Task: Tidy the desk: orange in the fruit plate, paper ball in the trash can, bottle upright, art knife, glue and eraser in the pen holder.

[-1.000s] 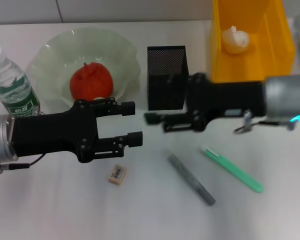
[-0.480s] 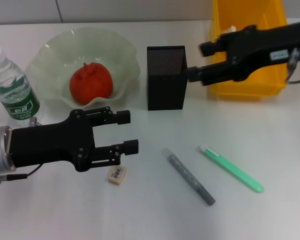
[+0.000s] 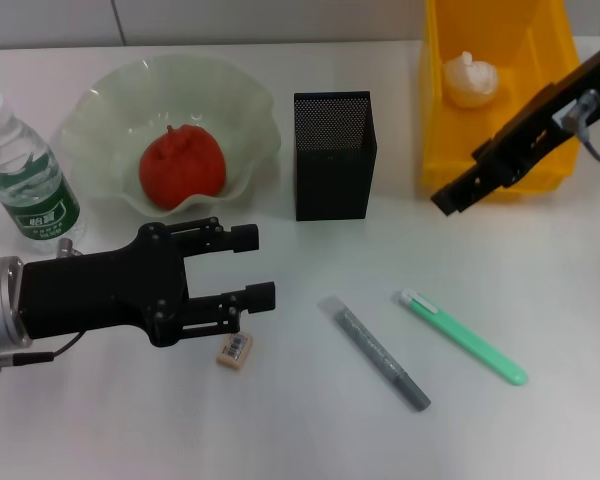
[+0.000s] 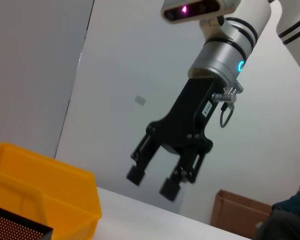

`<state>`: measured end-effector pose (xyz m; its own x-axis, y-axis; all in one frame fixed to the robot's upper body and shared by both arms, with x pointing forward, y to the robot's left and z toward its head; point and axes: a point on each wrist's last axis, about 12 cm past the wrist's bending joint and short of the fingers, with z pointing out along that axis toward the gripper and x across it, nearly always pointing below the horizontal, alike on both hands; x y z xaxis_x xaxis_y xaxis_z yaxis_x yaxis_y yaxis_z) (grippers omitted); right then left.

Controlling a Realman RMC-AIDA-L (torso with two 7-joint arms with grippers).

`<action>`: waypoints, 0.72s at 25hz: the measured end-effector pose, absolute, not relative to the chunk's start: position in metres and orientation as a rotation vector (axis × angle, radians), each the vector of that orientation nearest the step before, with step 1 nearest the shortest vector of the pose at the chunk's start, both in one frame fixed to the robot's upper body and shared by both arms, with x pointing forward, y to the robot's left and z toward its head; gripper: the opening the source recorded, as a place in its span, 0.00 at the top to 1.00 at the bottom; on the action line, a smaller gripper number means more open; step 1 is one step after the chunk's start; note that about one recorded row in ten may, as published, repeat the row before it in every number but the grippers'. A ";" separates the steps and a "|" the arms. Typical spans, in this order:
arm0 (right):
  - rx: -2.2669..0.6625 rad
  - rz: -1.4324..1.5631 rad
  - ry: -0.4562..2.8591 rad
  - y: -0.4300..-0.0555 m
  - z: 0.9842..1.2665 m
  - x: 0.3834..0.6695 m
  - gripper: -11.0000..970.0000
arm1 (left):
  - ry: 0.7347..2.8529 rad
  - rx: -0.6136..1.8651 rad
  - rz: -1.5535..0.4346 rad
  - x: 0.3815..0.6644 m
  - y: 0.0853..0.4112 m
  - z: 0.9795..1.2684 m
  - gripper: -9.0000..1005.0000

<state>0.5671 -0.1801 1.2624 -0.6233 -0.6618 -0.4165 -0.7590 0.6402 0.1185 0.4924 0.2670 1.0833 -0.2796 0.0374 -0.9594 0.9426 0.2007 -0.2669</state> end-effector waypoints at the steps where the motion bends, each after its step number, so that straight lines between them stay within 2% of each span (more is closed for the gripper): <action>1: -1.136 0.414 2.545 -0.179 1.260 0.568 0.25 | 1.547 0.963 -1.226 0.492 0.267 1.083 0.30; 18: -1.125 0.408 2.754 -0.183 1.208 0.580 0.25 | 1.532 0.966 -1.224 0.487 0.266 1.078 0.30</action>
